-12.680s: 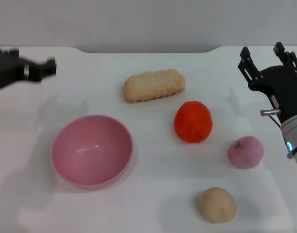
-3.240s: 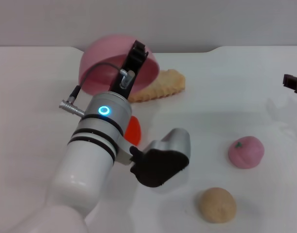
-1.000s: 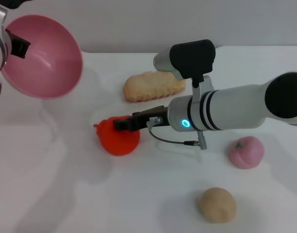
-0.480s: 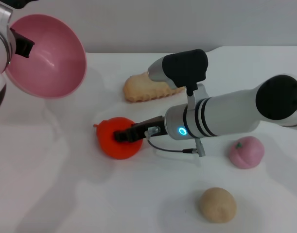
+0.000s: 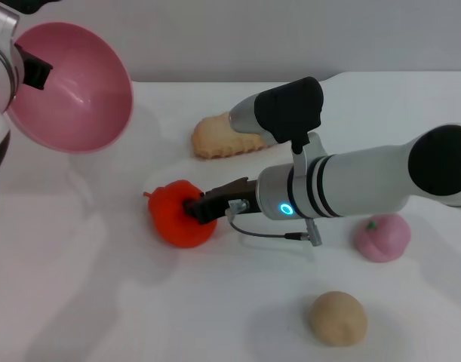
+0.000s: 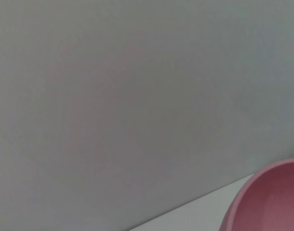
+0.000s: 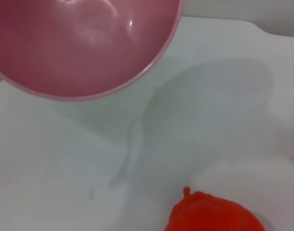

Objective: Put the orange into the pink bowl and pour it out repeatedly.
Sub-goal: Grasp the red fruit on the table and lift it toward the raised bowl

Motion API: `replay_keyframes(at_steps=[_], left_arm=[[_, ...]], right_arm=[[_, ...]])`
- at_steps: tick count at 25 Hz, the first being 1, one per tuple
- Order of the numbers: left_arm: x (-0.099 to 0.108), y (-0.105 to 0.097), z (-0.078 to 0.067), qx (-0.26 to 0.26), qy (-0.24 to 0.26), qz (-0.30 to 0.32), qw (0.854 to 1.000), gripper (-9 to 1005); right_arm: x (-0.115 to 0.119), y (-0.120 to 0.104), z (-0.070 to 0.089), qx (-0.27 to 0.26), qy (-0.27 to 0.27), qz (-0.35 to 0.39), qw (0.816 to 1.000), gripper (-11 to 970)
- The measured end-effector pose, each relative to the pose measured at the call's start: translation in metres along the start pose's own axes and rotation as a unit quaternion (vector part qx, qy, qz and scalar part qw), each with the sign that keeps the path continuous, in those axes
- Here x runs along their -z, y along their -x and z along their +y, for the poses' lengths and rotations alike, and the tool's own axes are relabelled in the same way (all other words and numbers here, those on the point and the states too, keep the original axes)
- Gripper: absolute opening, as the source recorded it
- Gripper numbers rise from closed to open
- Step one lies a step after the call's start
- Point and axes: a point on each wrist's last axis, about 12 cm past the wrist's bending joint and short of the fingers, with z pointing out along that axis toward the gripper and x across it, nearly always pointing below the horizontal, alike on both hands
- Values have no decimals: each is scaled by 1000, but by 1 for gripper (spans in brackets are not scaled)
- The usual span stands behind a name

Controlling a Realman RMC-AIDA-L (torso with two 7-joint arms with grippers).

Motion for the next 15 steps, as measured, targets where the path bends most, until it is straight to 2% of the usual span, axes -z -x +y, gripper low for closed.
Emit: replay_keyframes(at_steps=[4, 9, 15], left_arm=[[0, 1, -1, 0, -3, -3, 1000, 47], [-2, 1, -5, 3, -14, -5, 1000, 47], [-3, 0, -13, 9, -47, -3, 999, 47]], right_arm=[[3, -1, -2, -4, -1, -11, 1000, 117], [21, 2, -5, -5, -1, -52, 999, 68], [86, 10, -8, 5, -33, -123, 992, 59]])
